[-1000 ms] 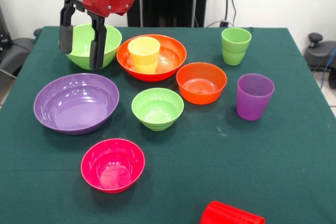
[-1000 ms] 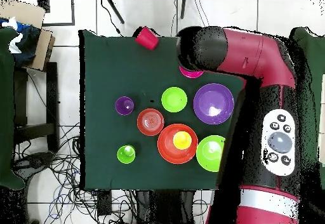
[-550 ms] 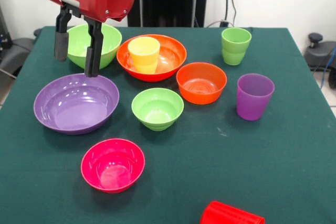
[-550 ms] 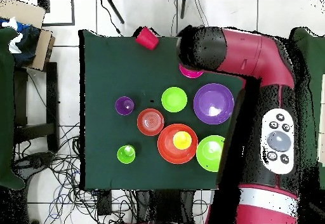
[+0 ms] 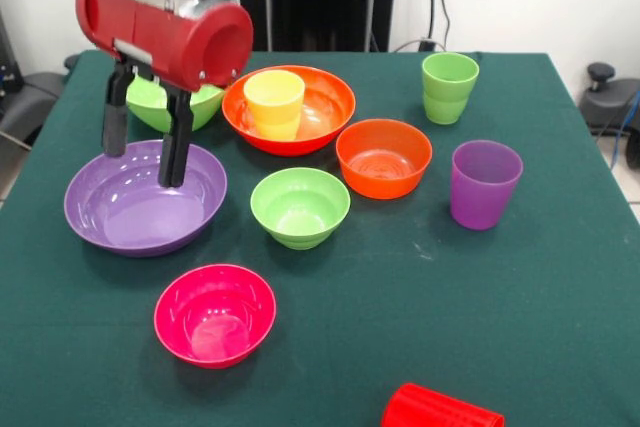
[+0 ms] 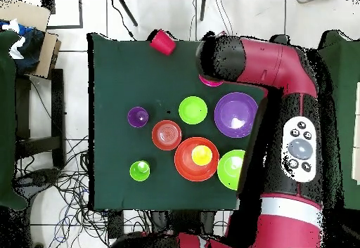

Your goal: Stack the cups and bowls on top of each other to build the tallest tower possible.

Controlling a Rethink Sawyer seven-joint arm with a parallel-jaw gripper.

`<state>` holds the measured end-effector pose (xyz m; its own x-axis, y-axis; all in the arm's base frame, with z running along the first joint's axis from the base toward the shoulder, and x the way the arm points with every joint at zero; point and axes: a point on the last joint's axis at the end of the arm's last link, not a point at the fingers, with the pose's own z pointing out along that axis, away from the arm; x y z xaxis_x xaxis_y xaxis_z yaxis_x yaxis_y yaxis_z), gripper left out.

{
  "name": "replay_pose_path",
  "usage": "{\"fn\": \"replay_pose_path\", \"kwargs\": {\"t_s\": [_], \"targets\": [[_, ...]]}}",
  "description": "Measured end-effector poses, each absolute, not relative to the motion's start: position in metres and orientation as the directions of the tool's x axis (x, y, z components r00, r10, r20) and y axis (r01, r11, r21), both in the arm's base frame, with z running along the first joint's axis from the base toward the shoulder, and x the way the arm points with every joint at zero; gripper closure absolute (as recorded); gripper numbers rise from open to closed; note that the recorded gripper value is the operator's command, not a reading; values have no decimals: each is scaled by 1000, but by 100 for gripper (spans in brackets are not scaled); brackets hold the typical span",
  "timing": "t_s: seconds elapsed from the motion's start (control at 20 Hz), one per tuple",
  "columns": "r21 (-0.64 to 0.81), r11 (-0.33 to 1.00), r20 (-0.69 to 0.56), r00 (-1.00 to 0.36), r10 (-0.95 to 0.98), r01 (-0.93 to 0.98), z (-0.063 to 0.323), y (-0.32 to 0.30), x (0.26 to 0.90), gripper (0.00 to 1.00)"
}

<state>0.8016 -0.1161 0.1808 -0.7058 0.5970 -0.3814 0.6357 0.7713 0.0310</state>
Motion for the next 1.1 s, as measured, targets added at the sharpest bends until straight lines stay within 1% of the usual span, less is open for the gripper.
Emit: {"fn": "replay_pose_path", "kwargs": {"t_s": [0.7, 1.1], "targets": [[-14, 784, -356, -735, 577, 621, 129, -107, 790, 0], [-43, 782, -341, -745, 573, 622, 112, -109, 782, 0]]}}
